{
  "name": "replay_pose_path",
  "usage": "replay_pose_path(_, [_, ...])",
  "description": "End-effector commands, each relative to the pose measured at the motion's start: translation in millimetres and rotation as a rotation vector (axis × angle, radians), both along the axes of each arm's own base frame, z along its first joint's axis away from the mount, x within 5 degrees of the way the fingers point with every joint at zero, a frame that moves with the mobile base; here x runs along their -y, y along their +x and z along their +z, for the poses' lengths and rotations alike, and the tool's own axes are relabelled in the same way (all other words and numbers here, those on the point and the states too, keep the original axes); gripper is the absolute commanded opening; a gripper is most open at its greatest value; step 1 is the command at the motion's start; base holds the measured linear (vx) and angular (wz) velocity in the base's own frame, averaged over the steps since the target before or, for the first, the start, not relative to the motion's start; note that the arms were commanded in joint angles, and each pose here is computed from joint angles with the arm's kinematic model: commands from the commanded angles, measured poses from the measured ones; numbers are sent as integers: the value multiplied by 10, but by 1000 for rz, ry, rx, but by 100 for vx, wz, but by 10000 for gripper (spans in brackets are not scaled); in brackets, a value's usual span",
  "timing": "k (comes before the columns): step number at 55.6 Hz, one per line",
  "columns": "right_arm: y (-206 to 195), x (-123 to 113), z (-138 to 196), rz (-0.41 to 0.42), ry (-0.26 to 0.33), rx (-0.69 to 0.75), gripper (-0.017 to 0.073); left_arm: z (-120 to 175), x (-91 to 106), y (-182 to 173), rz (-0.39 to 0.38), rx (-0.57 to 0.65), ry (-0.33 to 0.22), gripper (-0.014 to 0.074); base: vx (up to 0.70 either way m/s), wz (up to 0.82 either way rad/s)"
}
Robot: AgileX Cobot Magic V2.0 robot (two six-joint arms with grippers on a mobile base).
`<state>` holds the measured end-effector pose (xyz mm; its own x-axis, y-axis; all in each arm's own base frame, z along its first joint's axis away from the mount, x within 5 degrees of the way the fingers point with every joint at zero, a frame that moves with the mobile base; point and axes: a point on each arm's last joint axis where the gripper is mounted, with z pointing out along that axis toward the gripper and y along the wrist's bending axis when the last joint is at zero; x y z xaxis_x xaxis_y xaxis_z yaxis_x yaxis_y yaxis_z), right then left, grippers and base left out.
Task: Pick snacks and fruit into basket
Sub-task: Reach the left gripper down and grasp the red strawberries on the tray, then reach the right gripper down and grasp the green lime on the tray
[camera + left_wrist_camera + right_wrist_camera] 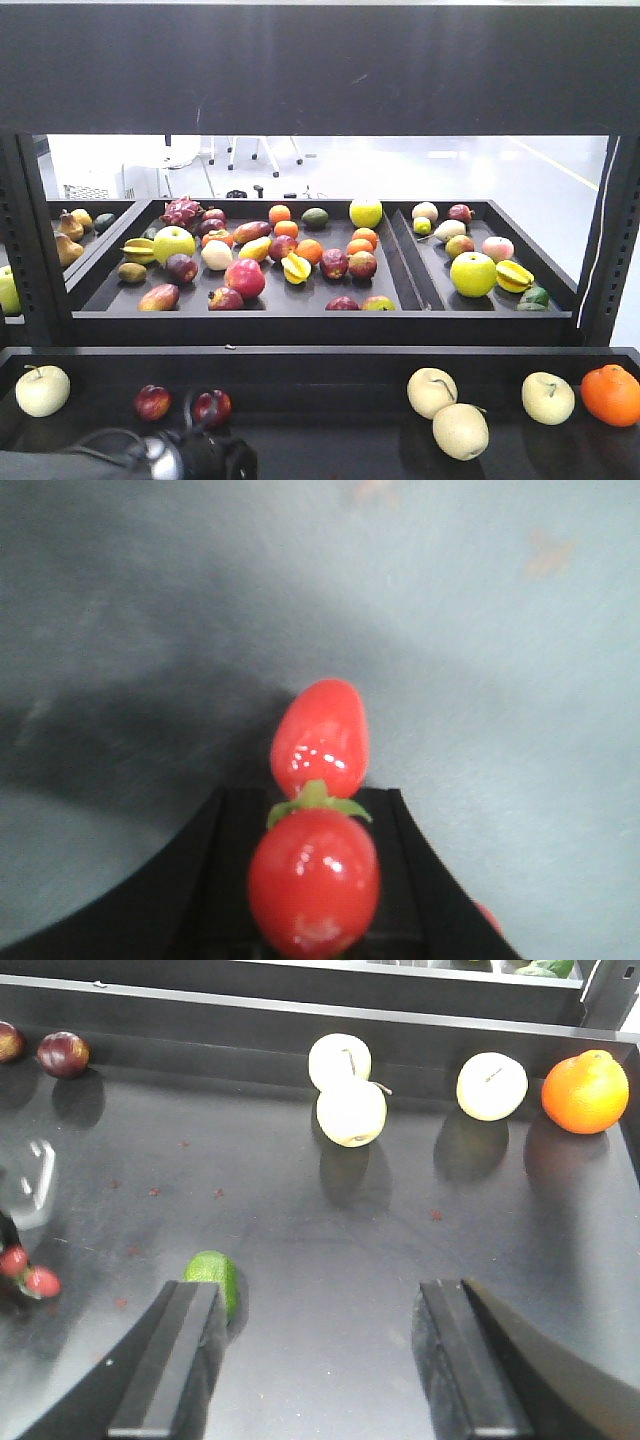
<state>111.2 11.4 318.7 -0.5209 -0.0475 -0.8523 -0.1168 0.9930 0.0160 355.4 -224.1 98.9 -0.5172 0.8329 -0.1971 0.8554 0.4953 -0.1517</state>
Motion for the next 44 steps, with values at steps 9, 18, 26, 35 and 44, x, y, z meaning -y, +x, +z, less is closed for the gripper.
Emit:
replay_pose_path(9, [69,0,40,12,-25,-17,459,1135,-359,212,292,202,-212,-8,0,0])
replay_pose_path(18, [234,-15,-123,68,-92,-159,472,1710,-625,96,397,390,-325,-8,0,0])
replay_pose_path(26, [457,-61,-208,107,-74,-205,514,2017,-913,-190,470,549,-377,-8,0,0])
replay_pose_path(35, [744,-157,-263,167,-1,-240,555,2189,-1283,-571,606,707,-431,-8,0,0])
replay_pose_path(44, [1088,-313,-367,237,39,-321,561,2166,-1560,-950,714,765,-451,-7,0,0])
